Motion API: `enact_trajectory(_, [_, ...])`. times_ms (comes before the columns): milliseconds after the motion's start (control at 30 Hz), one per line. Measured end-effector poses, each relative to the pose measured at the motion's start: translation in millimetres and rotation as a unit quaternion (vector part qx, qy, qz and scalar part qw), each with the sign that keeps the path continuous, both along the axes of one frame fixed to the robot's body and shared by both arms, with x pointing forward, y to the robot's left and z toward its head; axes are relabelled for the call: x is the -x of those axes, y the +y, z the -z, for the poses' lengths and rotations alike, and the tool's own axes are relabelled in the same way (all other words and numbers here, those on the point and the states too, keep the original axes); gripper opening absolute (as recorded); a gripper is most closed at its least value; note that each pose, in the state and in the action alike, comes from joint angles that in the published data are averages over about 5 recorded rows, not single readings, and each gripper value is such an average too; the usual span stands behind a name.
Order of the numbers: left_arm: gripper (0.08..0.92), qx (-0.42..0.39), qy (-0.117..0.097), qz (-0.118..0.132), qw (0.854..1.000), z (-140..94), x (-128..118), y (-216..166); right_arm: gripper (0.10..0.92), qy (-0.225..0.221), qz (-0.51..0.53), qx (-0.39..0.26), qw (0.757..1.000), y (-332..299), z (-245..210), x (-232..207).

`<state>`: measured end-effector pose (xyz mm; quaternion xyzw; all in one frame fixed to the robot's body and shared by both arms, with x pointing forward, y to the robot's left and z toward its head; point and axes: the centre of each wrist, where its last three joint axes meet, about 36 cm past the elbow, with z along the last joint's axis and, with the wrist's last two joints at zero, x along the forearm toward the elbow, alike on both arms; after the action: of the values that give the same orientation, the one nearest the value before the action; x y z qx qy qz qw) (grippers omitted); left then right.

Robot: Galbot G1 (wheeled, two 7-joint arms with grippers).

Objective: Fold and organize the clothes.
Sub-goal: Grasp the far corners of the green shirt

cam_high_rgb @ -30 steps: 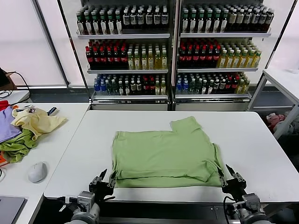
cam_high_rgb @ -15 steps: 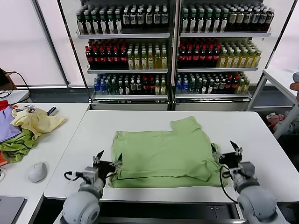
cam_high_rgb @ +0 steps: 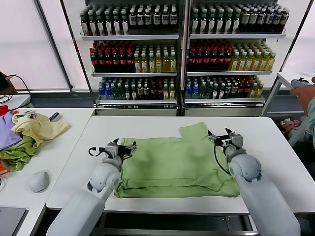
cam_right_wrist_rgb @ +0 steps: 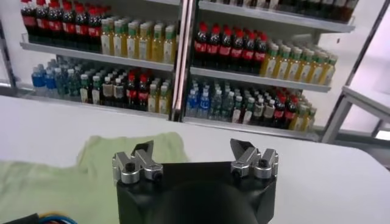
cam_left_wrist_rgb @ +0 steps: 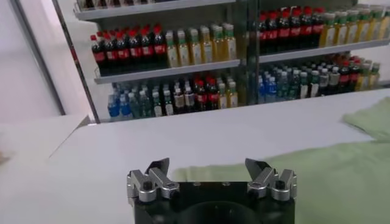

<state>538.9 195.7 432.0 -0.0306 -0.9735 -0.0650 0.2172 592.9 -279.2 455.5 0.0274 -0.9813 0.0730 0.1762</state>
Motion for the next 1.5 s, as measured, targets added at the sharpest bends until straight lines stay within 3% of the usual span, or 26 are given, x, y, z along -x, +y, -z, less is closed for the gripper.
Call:
enact_trajectory(333, [0.823,-0.002,0.04,-0.022,0.999,17.2,-43.7,3.8,0.823,0.033,0.018,0.007,0.999,8.1,11.9,-54.8])
enact_trajectory(667, [0.823,0.008,0.068,-0.029,0.997,30.5,-57.7,7.0,0.823,0.078,0.009,0.005,0.997,25.3,34.7,-77.5])
enact_trajectory(800, [0.811,0.013,0.073,-0.029,0.997,32.8,-58.6,8.4,0.78,0.092,0.004,0.001,0.996,28.9,42.8,-80.6])
enact_trajectory(1233, [0.435,0.034,0.086,-0.018,0.996,39.0,-49.6,12.2,0.432,0.119,-0.002,-0.019,0.993,27.2,52.8,-82.5])
enact_trajectory(1500, [0.201,0.058,0.08,-0.012,0.995,37.3,-40.9,17.9,0.198,0.112,-0.002,-0.03,0.993,23.2,51.4,-75.0])
